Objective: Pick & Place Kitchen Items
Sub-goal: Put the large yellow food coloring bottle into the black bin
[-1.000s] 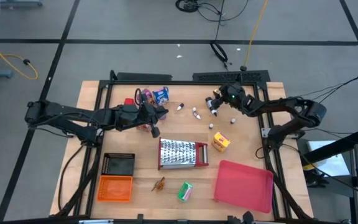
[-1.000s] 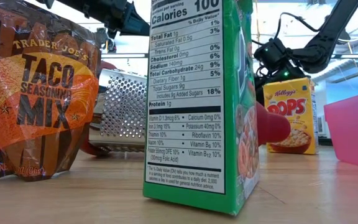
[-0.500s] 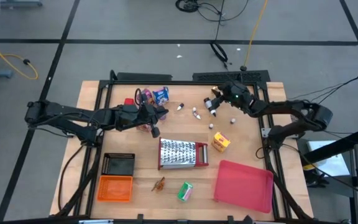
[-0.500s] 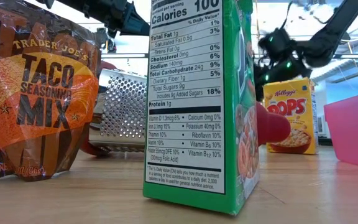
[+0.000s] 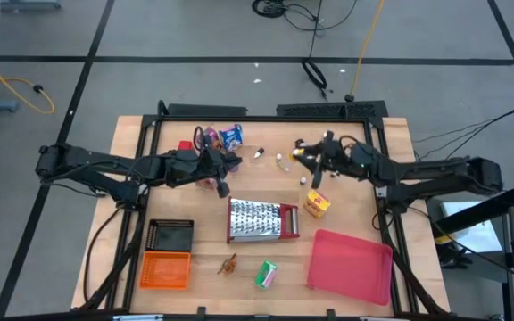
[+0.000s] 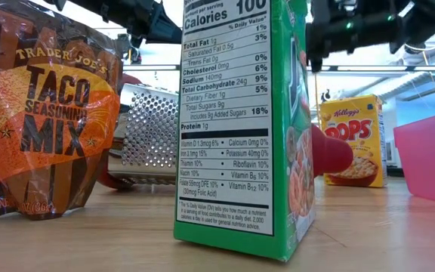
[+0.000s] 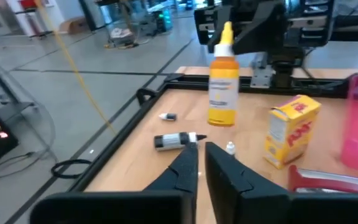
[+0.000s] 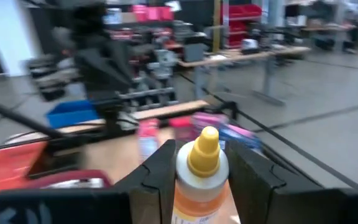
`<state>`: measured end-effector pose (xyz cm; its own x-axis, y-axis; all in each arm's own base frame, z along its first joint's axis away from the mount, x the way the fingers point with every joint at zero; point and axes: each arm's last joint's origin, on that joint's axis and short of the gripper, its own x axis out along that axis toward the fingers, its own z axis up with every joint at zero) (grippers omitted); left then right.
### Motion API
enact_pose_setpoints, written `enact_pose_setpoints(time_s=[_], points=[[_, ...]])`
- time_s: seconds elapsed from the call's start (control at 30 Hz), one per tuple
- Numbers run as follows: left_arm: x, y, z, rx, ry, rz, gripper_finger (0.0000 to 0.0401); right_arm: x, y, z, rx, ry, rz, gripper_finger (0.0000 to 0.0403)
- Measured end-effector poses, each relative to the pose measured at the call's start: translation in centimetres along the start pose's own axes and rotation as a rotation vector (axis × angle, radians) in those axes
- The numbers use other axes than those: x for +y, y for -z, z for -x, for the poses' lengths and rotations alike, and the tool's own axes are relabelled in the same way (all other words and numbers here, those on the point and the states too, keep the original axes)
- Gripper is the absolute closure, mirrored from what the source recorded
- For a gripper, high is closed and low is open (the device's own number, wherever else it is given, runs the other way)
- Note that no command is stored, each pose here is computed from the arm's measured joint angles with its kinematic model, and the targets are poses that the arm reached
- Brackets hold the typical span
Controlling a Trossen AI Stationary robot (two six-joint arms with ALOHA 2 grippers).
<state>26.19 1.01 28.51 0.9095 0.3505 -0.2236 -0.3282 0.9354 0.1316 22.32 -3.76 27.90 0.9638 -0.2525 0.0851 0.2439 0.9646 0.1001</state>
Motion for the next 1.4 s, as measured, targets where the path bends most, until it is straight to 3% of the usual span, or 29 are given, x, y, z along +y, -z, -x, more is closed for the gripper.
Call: enact_pose_setpoints(time_s=[0.17,0.4,0.63,1.23,1.4], points=[[-0.2,0.0,0.0,-0.005,0.047,0.034,0.0295,2.9,-1.6,-0.5,-0.036,-0.109,0.036,0.0295],[-0.3,-0.3,-0.1,-0.03,0.048,0.126,0.0186,4.9,-2.3,-2.3,-0.022,-0.146,0.078,0.0295],[-1.4,0.0,-0.7,-0.03,0.146,0.14,0.0126,5.8,-2.4,-4.9,-0.003,-0.149,0.107,0.0295],[-3.7,1.5,-3.7,-0.082,0.204,0.136,0.0116,6.8,-2.4,-8.1,0.025,-0.154,0.127,0.0295],[-3.9,2.0,-4.2,-0.071,0.21,0.139,0.0158,6.8,-2.4,-8.1,0.031,-0.157,0.128,0.0295]])
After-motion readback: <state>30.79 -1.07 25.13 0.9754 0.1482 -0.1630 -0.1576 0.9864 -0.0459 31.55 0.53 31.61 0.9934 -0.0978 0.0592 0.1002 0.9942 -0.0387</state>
